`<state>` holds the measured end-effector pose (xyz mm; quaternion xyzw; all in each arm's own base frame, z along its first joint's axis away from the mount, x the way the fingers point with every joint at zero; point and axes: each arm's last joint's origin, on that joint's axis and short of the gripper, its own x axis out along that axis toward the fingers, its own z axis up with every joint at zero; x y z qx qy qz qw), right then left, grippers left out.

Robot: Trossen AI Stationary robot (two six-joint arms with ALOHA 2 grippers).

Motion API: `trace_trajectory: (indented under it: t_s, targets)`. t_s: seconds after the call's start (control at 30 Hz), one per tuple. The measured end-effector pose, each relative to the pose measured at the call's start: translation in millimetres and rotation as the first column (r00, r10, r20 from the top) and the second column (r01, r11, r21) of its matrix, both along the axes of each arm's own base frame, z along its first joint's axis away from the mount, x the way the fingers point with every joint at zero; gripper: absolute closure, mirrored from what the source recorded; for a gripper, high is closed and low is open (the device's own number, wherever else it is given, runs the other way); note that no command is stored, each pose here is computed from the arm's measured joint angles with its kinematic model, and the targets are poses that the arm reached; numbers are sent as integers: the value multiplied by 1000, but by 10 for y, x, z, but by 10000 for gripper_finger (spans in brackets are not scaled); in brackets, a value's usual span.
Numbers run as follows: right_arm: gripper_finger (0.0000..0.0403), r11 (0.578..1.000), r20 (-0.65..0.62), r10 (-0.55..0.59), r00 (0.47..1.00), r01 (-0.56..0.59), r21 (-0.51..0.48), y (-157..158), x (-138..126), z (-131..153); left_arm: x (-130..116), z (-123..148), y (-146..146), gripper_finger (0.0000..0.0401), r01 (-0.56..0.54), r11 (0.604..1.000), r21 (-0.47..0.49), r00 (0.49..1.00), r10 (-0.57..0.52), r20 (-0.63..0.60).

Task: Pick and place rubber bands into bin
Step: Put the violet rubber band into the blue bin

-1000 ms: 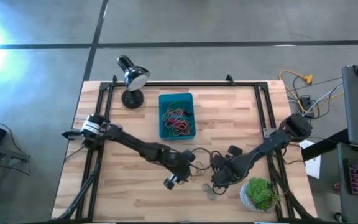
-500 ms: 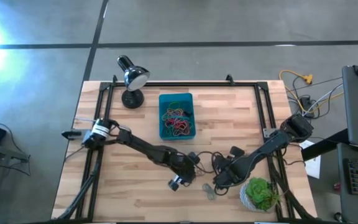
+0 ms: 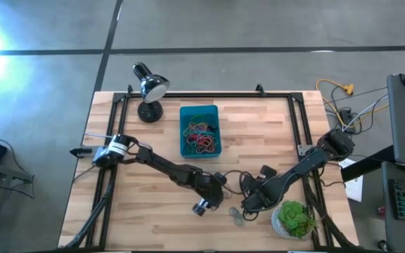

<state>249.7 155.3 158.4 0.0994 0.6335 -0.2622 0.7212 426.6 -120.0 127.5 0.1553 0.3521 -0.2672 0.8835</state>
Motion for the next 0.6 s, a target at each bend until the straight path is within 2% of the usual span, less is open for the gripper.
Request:
trace_trajectory:
  t_s: [0.37,0.6]
  targets:
    - [335,1000,15,-13,1000,12,8,14,22,26,9,-30,143,283,-122,988,-95,988,112,-103]
    - [339,1000,29,-11,1000,10,17,33,51,64,-30,-65,176,296,-151,984,-96,977,133,-166]
